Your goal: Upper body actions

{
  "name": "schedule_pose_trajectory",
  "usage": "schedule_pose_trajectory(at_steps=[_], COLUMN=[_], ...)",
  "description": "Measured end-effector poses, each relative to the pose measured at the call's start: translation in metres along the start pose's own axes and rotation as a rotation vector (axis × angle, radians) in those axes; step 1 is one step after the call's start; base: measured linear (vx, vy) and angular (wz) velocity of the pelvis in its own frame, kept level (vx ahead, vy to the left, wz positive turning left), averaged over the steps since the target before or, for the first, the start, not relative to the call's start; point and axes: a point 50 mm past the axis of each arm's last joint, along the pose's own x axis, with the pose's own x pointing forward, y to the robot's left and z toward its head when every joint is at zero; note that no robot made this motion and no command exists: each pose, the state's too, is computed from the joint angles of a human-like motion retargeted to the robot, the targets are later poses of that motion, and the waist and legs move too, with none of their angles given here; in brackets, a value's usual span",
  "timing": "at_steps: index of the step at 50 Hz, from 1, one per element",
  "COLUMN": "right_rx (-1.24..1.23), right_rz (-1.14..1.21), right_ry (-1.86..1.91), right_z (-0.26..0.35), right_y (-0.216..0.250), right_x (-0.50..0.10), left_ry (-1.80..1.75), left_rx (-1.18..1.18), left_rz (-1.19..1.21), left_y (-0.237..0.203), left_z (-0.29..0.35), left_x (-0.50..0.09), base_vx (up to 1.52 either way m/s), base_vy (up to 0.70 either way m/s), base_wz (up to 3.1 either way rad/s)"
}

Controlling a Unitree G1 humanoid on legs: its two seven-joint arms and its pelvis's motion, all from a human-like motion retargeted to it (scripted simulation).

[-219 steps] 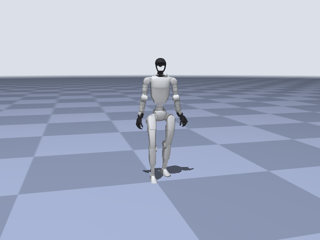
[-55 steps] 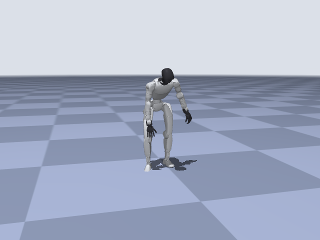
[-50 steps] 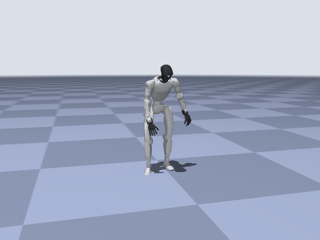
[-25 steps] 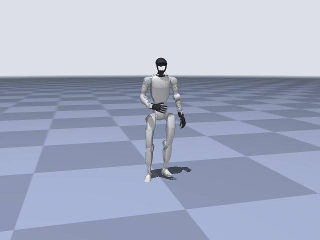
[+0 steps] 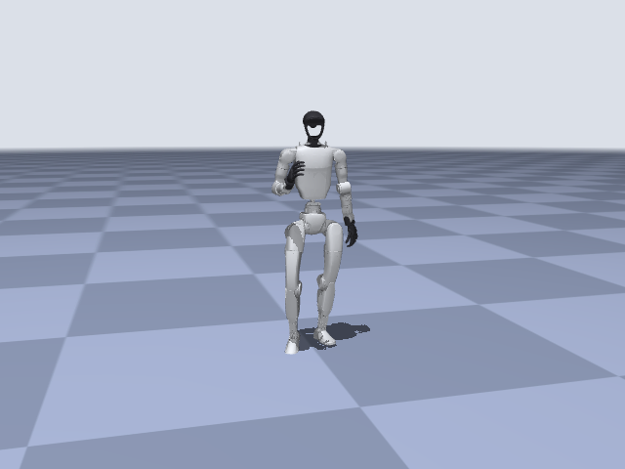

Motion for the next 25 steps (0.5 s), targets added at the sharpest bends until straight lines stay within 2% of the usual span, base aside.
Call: schedule_pose_trajectory(at_steps=[12, 25], right_rx=[-0.038, -0.064], right_rz=[-0.056, -0.089], right_ry=[-0.023, -0.074], right_z=[0.002, 0.008], right_y=[-0.004, -0.008], right_x=[0.001, 0.007], left_ry=[0.096, 0.095], left_rx=[0.184, 0.101], left_rz=[0.045, 0.042], left_y=[0.018, 0.023], left_z=[-0.016, -0.016], left_x=[0.001, 0.001], base_vx=[0.06, 0.21], base_vy=[-0.08, -0.22], base_wz=[0.24, 0.02])
